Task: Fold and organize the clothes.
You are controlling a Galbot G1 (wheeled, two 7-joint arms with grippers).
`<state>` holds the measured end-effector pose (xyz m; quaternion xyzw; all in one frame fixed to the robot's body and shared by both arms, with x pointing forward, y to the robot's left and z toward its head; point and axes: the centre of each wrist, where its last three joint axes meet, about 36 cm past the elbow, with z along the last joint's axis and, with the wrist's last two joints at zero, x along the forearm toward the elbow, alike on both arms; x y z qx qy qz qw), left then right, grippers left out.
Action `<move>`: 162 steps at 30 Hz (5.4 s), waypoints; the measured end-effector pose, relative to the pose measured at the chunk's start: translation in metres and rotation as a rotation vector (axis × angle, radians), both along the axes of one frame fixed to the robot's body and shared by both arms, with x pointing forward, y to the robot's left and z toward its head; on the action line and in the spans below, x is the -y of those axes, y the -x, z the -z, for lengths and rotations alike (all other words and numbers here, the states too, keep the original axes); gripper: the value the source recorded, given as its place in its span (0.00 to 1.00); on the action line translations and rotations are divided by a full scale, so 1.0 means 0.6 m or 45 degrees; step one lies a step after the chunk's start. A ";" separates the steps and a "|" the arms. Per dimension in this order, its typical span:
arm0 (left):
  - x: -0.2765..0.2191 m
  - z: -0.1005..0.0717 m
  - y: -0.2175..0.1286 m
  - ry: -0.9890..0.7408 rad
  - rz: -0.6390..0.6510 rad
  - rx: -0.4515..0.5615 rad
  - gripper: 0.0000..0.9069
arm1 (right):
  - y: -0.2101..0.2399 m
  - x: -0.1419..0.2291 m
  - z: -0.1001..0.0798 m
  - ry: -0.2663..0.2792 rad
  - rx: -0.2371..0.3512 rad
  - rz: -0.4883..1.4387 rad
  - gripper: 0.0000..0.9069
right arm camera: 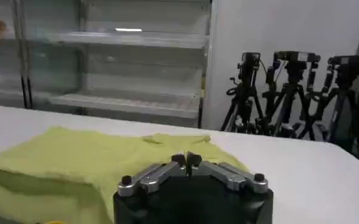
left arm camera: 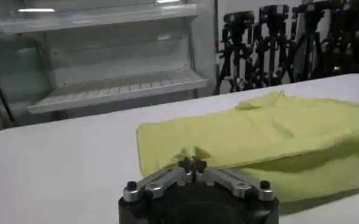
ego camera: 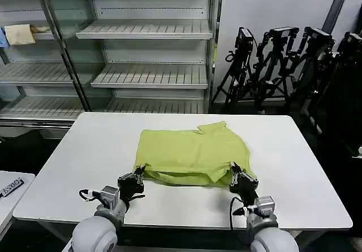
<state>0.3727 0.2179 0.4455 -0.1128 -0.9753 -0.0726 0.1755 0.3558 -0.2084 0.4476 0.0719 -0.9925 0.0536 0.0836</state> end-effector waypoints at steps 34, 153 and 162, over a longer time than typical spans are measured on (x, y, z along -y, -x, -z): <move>-0.009 0.030 -0.096 -0.206 -0.007 0.042 1.00 | -0.126 -0.005 0.055 0.189 -0.028 -0.024 1.00; -0.012 -0.002 0.039 0.112 0.020 -0.076 1.00 | 0.093 0.100 -0.030 0.079 -0.093 0.171 1.00; -0.007 0.007 0.024 0.148 0.012 -0.030 1.00 | 0.079 0.086 -0.019 0.064 -0.018 0.155 1.00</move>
